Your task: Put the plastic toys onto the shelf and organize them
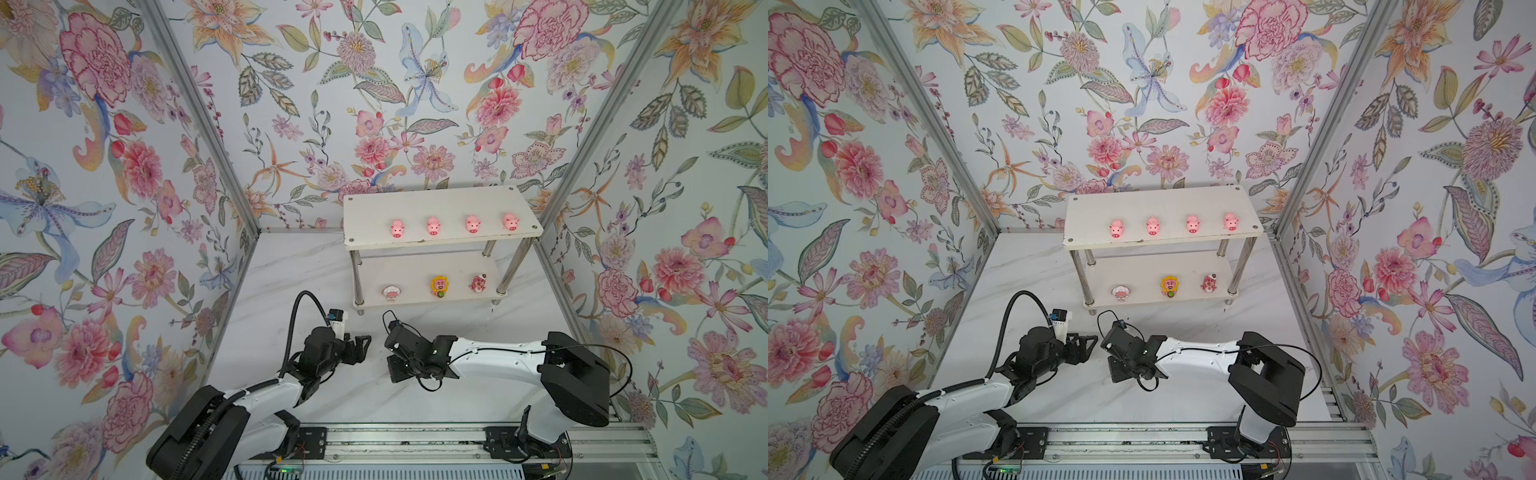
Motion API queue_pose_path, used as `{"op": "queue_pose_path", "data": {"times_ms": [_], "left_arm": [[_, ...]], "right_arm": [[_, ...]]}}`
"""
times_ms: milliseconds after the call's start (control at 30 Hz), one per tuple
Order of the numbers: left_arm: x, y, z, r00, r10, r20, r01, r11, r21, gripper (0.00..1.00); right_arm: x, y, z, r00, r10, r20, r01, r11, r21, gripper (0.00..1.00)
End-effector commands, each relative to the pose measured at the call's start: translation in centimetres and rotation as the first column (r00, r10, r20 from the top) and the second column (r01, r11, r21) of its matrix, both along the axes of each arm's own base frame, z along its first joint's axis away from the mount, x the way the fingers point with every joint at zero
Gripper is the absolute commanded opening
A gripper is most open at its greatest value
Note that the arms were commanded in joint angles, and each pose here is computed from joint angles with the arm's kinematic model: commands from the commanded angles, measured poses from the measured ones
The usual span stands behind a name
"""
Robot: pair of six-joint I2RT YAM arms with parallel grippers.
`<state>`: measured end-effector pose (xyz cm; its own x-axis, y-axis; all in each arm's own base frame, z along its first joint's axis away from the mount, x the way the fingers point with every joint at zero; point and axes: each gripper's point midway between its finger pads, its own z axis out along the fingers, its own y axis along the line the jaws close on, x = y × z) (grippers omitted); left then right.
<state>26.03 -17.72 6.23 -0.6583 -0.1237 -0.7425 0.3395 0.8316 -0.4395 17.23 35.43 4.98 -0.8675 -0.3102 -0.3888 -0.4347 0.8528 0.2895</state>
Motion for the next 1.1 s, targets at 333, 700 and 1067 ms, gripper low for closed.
{"op": "queue_pose_path", "data": {"times_ms": [333, 700, 1067], "left_arm": [[0.7, 0.0, 1.7, 0.999, -0.003, 0.032, 0.003, 1.000, 0.002, 0.81], [-0.5, -0.8, 1.2, 0.999, -0.036, -0.004, 0.035, 0.997, -0.067, 0.80], [-1.1, -1.2, 1.1, 0.999, -0.044, -0.024, 0.041, 0.996, -0.082, 0.80]], "right_arm": [[3.5, 1.3, 3.5, 0.989, 0.014, 0.149, -0.024, 0.998, 0.063, 0.02], [0.2, -4.9, 1.9, 0.996, 0.015, 0.088, -0.024, 0.995, 0.101, 0.43], [-2.0, -0.8, -1.2, 0.992, 0.119, 0.049, -0.127, 0.968, 0.218, 0.67]]}}
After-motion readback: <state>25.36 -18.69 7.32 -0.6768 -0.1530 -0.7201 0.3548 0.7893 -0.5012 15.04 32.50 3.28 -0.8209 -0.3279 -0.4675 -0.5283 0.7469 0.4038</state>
